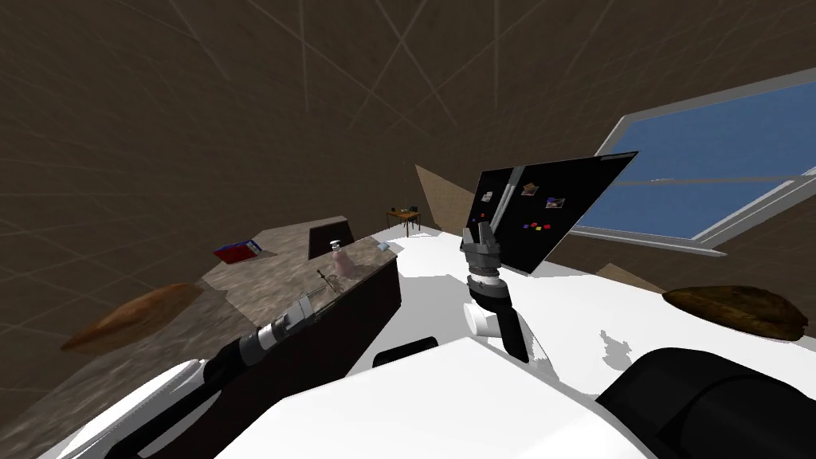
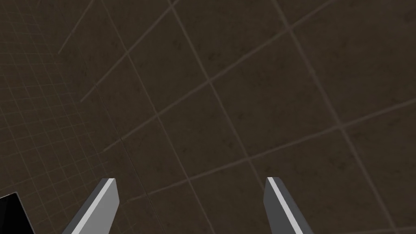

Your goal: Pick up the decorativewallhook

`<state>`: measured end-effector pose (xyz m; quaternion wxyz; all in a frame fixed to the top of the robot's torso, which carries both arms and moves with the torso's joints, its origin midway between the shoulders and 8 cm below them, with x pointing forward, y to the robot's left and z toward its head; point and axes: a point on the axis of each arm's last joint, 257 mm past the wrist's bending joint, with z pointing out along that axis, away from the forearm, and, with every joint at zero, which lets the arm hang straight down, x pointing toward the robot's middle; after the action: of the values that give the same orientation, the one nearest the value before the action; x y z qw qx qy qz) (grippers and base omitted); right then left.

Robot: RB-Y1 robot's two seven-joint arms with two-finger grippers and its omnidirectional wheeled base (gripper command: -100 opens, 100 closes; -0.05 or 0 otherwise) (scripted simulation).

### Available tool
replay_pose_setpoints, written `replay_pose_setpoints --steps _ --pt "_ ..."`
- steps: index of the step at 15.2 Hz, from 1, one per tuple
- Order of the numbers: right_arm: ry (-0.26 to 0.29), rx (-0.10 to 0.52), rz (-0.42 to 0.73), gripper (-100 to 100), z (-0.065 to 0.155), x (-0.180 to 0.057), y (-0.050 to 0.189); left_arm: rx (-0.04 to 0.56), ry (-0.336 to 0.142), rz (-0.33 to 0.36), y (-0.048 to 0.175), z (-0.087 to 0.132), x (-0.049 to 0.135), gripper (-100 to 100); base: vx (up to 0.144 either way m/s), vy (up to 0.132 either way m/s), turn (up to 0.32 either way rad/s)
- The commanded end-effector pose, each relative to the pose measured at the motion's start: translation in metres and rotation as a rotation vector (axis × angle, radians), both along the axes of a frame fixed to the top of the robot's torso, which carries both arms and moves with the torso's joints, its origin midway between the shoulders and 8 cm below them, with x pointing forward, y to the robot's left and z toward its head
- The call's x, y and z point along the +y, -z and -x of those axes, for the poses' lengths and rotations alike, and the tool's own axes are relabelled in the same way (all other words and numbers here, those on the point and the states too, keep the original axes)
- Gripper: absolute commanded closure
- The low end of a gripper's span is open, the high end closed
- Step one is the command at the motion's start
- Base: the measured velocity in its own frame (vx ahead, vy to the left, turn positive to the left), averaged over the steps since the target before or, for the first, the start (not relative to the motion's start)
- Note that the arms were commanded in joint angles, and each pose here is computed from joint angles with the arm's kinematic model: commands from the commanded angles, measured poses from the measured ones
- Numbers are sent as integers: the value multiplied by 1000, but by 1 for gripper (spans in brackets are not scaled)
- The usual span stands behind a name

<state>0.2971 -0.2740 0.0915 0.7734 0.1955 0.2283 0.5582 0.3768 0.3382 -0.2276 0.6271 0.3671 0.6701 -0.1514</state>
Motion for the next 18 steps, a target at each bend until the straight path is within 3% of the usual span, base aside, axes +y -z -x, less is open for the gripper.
replay_pose_setpoints --steps 1,2,3,4,5,6,7,9,10,11,12,13,14,15,16,17,18 --pt "0 0 0 0 0 0 0 3 38 -125 13 7 19 -100 28 -18 -378" --pt "0 0 0 0 0 0 0 16 32 -168 22 9 31 -100 31 -10 -326" --pt "0 0 0 0 0 0 0 19 28 -169 23 9 32 -100 22 -1 -74" --pt "0 0 0 0 0 0 0 19 66 -263 30 15 47 -100 20 -12 -217" --pt "0 0 0 0 0 0 0 36 53 -283 37 18 57 -100 22 -10 -261" --pt "0 0 0 0 0 0 0 31 93 -353 40 23 66 -100 28 -11 -314" --pt "0 0 0 0 0 0 0 49 89 -391 48 27 78 -100 33 -5 -272" --pt "0 0 0 0 0 0 0 56 81 -393 50 28 82 -100 22 2 -35" --pt "0 0 0 0 0 0 0 65 124 -488 56 37 100 -100 24 -10 -240" --pt "0 0 0 0 0 0 0 80 111 -496 61 39 108 -100 30 -2 -289" --pt "0 0 0 0 0 0 0 95 147 -564 62 47 124 -100 36 -3 -329" --pt "0 0 0 0 0 0 0 111 140 -592 70 53 135 -100 36 2 -282" --pt "0 0 0 0 0 0 0 111 140 -592 70 53 135 -100 25 9 -85" --pt "0 0 0 0 0 0 0 125 182 -670 72 63 154 -100 30 3 -227" --pt "0 0 0 0 0 0 0 141 175 -680 77 67 160 -100 33 9 -257" --pt "0 0 0 0 0 0 0 158 213 -743 77 77 177 -100 36 10 -356" --pt "0 0 0 0 0 0 0 180 205 -761 83 84 187 -100 36 14 -282"
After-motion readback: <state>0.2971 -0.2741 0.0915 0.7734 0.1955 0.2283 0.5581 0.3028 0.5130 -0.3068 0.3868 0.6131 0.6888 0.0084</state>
